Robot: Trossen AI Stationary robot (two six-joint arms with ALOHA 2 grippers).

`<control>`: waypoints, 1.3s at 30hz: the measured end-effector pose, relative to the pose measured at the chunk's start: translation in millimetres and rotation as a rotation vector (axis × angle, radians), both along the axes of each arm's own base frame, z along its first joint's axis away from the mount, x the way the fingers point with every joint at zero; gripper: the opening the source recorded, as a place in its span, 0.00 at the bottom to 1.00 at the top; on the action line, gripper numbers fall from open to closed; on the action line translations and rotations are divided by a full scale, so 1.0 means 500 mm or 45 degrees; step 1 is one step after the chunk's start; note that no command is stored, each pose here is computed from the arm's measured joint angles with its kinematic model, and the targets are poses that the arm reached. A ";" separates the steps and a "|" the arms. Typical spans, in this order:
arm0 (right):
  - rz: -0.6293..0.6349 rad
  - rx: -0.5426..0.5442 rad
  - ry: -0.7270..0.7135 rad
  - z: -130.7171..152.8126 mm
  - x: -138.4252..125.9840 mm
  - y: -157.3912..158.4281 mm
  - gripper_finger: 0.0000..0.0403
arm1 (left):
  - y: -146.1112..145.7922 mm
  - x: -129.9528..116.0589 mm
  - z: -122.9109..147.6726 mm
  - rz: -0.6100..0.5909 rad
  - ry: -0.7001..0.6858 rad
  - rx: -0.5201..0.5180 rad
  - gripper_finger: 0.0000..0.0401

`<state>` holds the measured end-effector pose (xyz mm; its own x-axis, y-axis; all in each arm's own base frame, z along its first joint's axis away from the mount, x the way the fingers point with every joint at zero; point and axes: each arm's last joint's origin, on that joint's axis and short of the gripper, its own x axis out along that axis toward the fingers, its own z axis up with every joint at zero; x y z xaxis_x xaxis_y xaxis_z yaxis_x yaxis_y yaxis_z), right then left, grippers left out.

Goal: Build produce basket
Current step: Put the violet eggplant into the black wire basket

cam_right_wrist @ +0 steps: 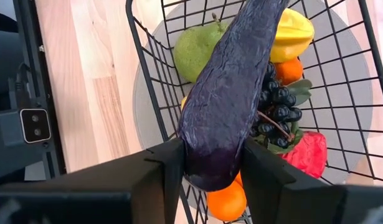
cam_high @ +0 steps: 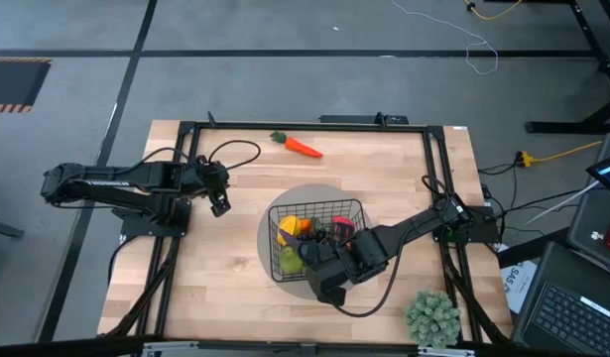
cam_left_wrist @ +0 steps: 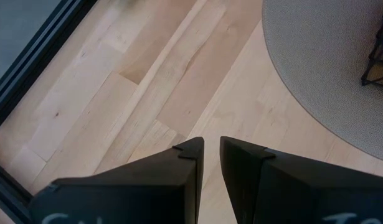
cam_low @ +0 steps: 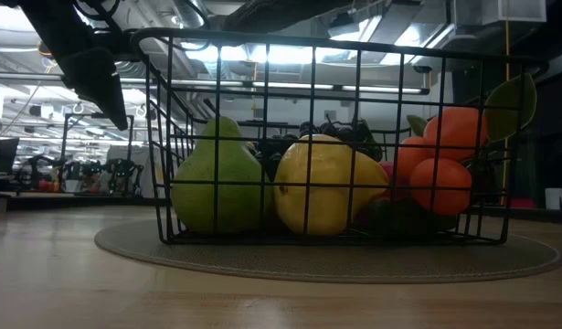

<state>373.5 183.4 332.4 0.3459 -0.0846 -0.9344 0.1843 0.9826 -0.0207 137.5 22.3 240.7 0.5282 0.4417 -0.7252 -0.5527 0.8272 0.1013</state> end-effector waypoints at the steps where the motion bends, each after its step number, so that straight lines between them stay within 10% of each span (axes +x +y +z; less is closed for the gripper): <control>1: -0.001 0.001 -0.001 0.000 0.001 -0.001 0.31 | 0.000 0.000 0.000 0.000 0.000 0.000 0.10; 16: -0.204 -0.039 -0.039 0.000 0.002 -0.015 0.32 | 0.000 0.000 0.000 0.000 0.001 0.000 0.10; 39: -0.093 -0.041 -0.022 0.000 0.003 -0.012 0.31 | 0.000 0.000 0.000 0.000 0.000 0.000 0.10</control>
<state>375.2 177.2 332.5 0.3536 -0.1405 -0.9248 0.2563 0.9654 -0.0487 137.6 22.4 240.7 0.5280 0.4418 -0.7253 -0.5528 0.8271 0.1014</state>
